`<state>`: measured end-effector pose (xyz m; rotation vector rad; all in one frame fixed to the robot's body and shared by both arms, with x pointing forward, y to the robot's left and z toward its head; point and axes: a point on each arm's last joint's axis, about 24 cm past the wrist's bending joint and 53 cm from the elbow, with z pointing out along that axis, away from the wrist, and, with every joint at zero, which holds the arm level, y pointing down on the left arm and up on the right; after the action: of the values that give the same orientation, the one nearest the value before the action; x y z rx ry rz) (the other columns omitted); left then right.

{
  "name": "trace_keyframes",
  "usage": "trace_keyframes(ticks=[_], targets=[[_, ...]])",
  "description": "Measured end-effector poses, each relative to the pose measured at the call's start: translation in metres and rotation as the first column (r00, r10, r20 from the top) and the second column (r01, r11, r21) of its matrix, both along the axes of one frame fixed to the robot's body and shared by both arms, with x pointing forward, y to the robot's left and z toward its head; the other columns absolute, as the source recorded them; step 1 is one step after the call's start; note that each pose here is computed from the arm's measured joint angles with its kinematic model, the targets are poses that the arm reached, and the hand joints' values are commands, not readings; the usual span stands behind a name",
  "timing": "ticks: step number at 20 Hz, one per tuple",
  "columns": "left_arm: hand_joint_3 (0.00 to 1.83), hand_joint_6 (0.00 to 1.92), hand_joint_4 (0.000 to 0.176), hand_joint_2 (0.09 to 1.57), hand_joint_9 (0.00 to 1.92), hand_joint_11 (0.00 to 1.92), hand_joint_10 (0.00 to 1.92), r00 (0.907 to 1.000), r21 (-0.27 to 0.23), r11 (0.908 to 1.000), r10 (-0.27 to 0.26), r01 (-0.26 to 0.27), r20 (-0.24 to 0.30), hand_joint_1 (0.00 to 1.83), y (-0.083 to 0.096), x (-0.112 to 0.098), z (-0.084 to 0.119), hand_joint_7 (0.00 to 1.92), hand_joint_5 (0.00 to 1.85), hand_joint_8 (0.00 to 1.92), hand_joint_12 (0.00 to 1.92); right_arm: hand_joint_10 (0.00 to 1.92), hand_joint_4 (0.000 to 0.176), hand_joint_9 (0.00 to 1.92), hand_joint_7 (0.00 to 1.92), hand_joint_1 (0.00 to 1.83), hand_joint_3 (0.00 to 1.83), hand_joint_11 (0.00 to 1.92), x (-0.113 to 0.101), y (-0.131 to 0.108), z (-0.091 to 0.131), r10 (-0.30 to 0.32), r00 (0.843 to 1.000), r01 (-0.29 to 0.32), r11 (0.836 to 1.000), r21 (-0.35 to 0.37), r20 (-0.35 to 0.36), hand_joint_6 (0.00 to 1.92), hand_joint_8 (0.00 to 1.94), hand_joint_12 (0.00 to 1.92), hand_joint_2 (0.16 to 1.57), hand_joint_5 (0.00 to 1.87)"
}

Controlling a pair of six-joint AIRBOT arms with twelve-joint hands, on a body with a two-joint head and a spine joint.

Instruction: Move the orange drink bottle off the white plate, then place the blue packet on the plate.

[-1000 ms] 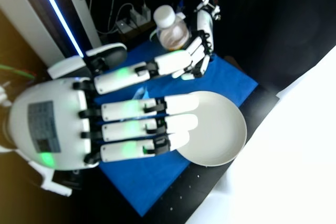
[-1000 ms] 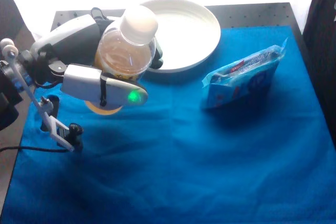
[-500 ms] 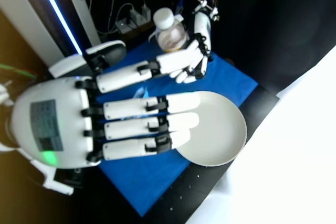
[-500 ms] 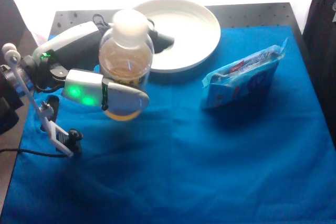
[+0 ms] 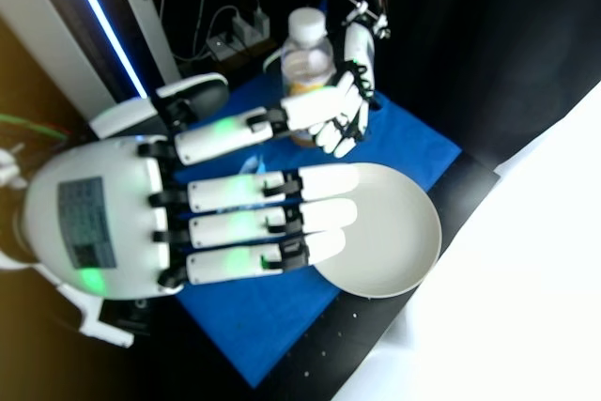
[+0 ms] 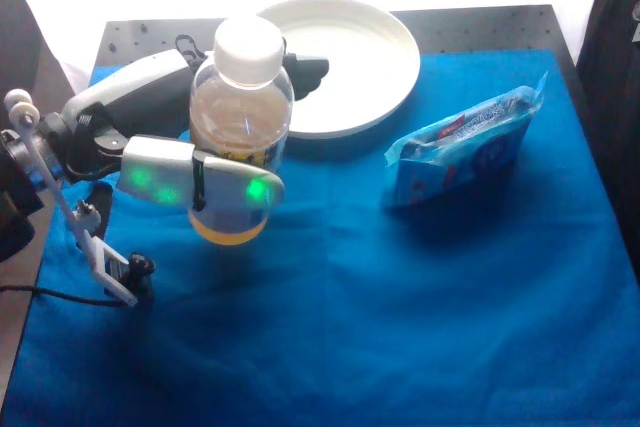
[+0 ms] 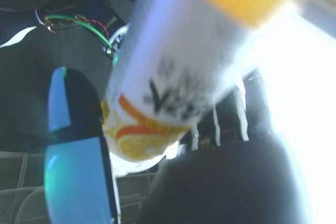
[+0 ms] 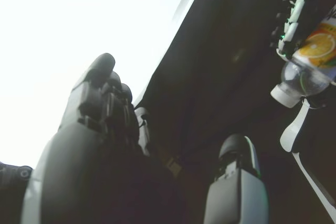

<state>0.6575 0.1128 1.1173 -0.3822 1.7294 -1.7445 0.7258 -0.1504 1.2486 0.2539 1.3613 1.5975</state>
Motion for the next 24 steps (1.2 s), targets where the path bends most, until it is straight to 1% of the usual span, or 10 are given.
trace_keyframes(ticks=[1,3,4,5,7,8,11,16,20,24], targets=[[0.0,0.0,0.0,1.05,0.26,0.0,0.0,1.0,0.0,1.0,0.0,0.0,0.0,0.73,0.0,0.0,0.0,0.29,0.33,0.0,0.58,0.0,0.176,0.11,0.1,0.47,0.0,0.0,0.0,0.0,0.0,0.0,1.0,0.0,1.0,0.0,0.0,0.0,0.0,0.69,0.95,0.01],[0.0,0.0,0.038,1.02,0.17,0.0,0.0,1.0,0.002,1.0,-0.002,0.002,0.001,0.71,0.0,0.0,0.0,0.18,0.19,0.0,0.47,0.0,0.176,0.11,0.09,0.46,0.0,0.0,0.0,0.001,0.0,0.001,1.0,-0.001,1.0,0.001,-0.001,0.0,0.0,0.7,0.94,0.01],[0.0,0.0,0.086,0.99,0.12,0.0,0.0,1.0,0.001,1.0,-0.002,0.002,0.001,0.69,0.0,0.0,0.0,0.12,0.11,0.0,0.37,0.0,0.176,0.12,0.1,0.45,0.0,0.0,0.0,0.001,0.0,0.001,1.0,-0.001,1.0,0.001,-0.001,0.0,0.0,0.73,0.95,0.0],[0.0,0.0,0.096,0.98,0.07,0.0,0.0,1.0,0.001,1.0,-0.001,0.001,0.0,0.66,0.0,0.0,0.0,0.07,0.04,0.0,0.28,0.0,0.176,0.13,0.1,0.45,0.0,0.0,0.0,0.001,0.0,0.002,1.0,-0.002,1.0,0.001,-0.001,0.0,0.0,0.75,0.94,0.01],[0.0,0.0,0.163,0.88,0.0,0.0,0.0,1.0,0.003,1.0,-0.002,0.002,-0.001,0.59,0.0,-0.001,-0.001,0.0,0.0,0.0,0.09,0.0,0.176,0.11,0.09,0.46,0.0,0.0,0.0,0.001,0.0,0.002,1.0,-0.002,1.0,0.001,0.0,0.0,0.0,0.72,0.95,0.0],[0.0,0.0,0.171,0.86,0.0,0.0,0.0,1.0,0.003,1.0,-0.004,0.004,-0.003,0.56,0.0,-0.001,-0.001,0.0,0.0,0.0,0.02,0.0,0.176,0.1,0.08,0.45,0.0,0.0,0.0,0.001,0.0,0.002,1.0,-0.002,1.0,0.001,-0.001,0.0,0.0,0.71,0.95,0.0],[0.0,0.0,0.162,0.82,0.0,0.0,0.0,1.0,-0.008,0.9999,-0.009,0.009,-0.001,0.52,0.003,-0.004,0.003,0.0,0.0,0.0,0.0,0.0,0.176,0.08,0.07,0.47,0.0,0.0,0.0,0.001,0.0,0.002,1.0,-0.002,1.0,0.001,0.0,0.0,0.0,0.64,0.96,0.0],[0.0,0.0,0.176,0.73,0.0,0.0,0.0,0.9999,0.017,0.9998,-0.005,0.005,-0.016,0.47,0.01,-0.008,-0.003,0.0,0.0,0.0,0.0,0.0,0.176,0.09,0.06,0.48,0.0,0.0,0.0,0.001,0.0,0.003,1.0,-0.003,1.0,0.002,-0.001,0.0,0.0,0.75,0.94,0.0],[0.01,0.0,0.176,0.75,0.0,0.0,0.0,0.9997,0.066,0.9977,0.014,-0.013,-0.018,0.5,0.03,-0.01,-0.002,0.0,0.0,0.0,0.0,0.0,0.176,0.08,0.04,0.53,0.0,0.0,0.0,0.001,0.0,0.003,1.0,-0.003,1.0,0.001,-0.001,0.0,0.0,0.78,0.85,0.0],[0.0,0.0,0.176,0.73,0.0,0.0,0.0,0.9994,0.109,0.9935,0.034,-0.034,-0.002,0.5,0.047,-0.009,0.005,0.0,0.0,0.0,0.0,0.0,0.176,0.01,0.0,0.58,0.0,0.0,-0.001,0.003,-0.001,0.008,1.0,-0.008,1.0,-0.003,0.002,0.0,0.0,0.57,0.82,0.0]])
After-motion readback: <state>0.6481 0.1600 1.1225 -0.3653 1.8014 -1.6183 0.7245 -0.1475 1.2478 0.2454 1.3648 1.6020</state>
